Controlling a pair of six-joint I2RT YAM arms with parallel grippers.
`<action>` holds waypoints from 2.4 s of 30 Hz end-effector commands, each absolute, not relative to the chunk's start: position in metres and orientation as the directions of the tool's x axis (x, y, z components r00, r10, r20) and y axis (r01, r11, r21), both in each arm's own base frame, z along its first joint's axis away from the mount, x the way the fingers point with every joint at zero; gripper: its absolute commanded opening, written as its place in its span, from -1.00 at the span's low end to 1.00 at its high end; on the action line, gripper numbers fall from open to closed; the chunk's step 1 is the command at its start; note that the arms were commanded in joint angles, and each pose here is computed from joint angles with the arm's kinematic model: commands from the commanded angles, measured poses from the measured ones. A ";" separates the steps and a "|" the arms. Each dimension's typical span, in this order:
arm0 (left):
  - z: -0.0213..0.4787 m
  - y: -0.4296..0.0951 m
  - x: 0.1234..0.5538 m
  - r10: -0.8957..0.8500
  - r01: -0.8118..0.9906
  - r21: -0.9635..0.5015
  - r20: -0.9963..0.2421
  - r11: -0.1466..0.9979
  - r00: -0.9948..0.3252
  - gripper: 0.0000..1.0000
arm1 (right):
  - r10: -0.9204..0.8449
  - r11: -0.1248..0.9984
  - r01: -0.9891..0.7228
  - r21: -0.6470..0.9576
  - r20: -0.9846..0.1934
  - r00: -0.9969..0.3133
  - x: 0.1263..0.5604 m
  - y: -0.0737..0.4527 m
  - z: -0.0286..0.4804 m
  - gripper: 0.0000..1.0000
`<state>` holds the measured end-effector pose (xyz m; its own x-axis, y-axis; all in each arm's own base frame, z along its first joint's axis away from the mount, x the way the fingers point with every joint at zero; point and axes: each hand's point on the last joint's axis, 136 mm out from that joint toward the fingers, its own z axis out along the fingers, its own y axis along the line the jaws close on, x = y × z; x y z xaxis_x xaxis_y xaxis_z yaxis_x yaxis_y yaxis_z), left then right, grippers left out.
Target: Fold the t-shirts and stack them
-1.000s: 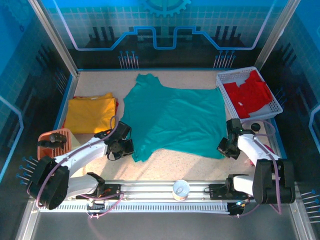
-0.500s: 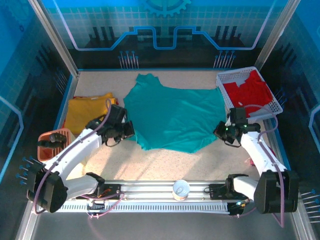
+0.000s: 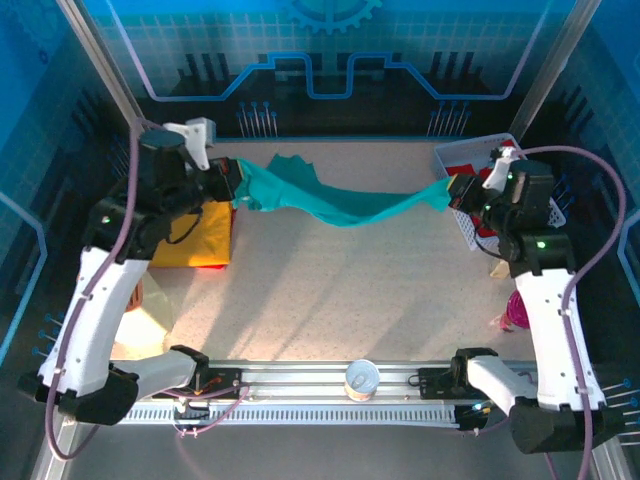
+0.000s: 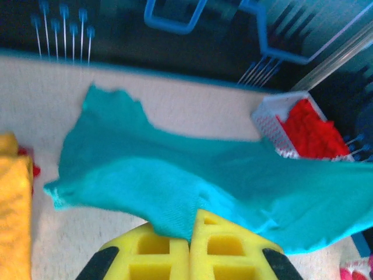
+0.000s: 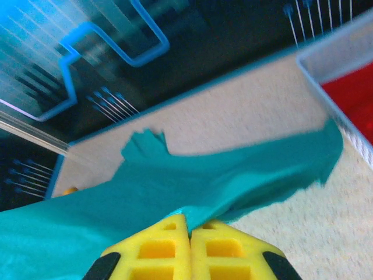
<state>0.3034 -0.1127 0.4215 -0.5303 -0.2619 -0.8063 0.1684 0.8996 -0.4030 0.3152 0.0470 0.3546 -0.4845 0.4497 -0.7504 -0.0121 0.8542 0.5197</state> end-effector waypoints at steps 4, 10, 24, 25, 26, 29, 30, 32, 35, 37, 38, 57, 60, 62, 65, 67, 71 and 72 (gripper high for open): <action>0.513 -0.091 0.249 -0.193 0.300 -0.275 -0.942 0.914 -0.274 -1.00 | 0.399 0.861 -0.195 0.470 -0.861 -0.315 0.274 0.057 0.449 -1.00; 0.571 -0.090 0.187 -0.222 0.452 -0.236 -0.971 0.860 -0.085 -1.00 | 0.379 0.862 -0.279 0.423 -0.903 -0.201 0.231 0.060 0.494 -1.00; 0.600 -0.097 0.207 -0.213 0.471 -0.189 -0.977 0.862 -0.003 -1.00 | 0.417 0.872 -0.187 0.452 -0.887 -0.197 0.206 0.045 0.498 -1.00; 0.589 -0.099 0.222 -0.207 0.453 -0.200 -0.978 0.869 -0.033 -1.00 | 0.417 0.876 -0.161 0.456 -0.881 -0.224 0.212 0.043 0.489 -1.00; 0.573 -0.102 0.240 -0.208 0.425 -0.220 -0.975 0.878 -0.076 -1.00 | 0.422 0.878 -0.116 0.464 -0.867 -0.265 0.221 0.040 0.473 -1.00; 0.519 -0.109 0.286 -0.214 0.367 -0.266 -0.961 0.891 -0.178 -1.00 | 0.427 0.887 0.009 0.462 -0.814 -0.393 0.246 0.032 0.416 -1.00; 0.497 -0.110 0.301 -0.227 0.344 -0.292 -0.949 0.893 -0.217 -1.00 | 0.424 0.890 0.033 0.455 -0.796 -0.431 0.255 0.032 0.393 -1.00; 0.453 -0.111 0.327 -0.249 0.303 -0.339 -0.921 0.891 -0.300 -1.00 | 0.422 0.891 0.070 0.448 -0.763 -0.490 0.272 0.031 0.346 -1.00; 0.385 -0.114 0.361 -0.272 0.252 -0.383 -0.882 0.889 -0.385 -1.00 | 0.441 0.883 0.113 0.456 -0.724 -0.530 0.293 0.030 0.279 -1.00; 0.344 -0.114 0.382 -0.279 0.227 -0.397 -0.865 0.890 -0.418 -1.00 | 0.463 0.874 0.138 0.466 -0.714 -0.525 0.307 0.027 0.244 -1.00; 0.322 -0.114 0.393 -0.283 0.210 -0.406 -0.851 0.889 -0.443 -1.00 | 0.473 0.870 0.151 0.470 -0.708 -0.525 0.313 0.025 0.227 -1.00; 0.235 -0.115 0.498 -0.318 0.177 -0.500 -0.746 0.848 -0.586 -1.00 | 0.571 0.815 0.261 0.517 -0.642 -0.512 0.421 -0.018 0.156 -1.00; 0.238 -0.115 0.492 -0.319 0.182 -0.520 -0.725 0.835 -0.610 -1.00 | 0.591 0.796 0.257 0.548 -0.611 -0.527 0.425 -0.021 0.160 -1.00; 0.236 -0.116 0.481 -0.306 0.185 -0.520 -0.714 0.834 -0.629 -1.00 | 0.599 0.789 0.284 0.545 -0.581 -0.550 0.420 -0.023 0.154 -1.00; 0.229 -0.116 0.460 -0.302 0.164 -0.532 -0.678 0.830 -0.670 -1.00 | 0.605 0.772 0.303 0.559 -0.500 -0.619 0.409 -0.016 0.141 -1.00; 0.224 -0.117 0.444 -0.299 0.154 -0.546 -0.649 0.823 -0.700 -1.00 | 0.582 0.774 0.293 0.562 -0.450 -0.677 0.399 -0.006 0.135 -1.00; 0.215 -0.116 0.415 -0.316 0.128 -0.574 -0.608 0.809 -0.728 -1.00 | 0.574 0.775 0.344 0.531 -0.361 -0.735 0.376 -0.002 0.117 -1.00; 0.215 -0.117 0.407 -0.320 0.128 -0.582 -0.602 0.803 -0.732 -1.00 | 0.569 0.779 0.354 0.518 -0.347 -0.745 0.370 -0.002 0.114 -1.00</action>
<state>0.4315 -0.1158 0.2142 -0.7011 -0.2989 -0.6473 0.1422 0.8310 -0.5378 0.3928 -0.0063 0.1275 -0.6801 0.5812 -0.4469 0.3155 0.7823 0.5371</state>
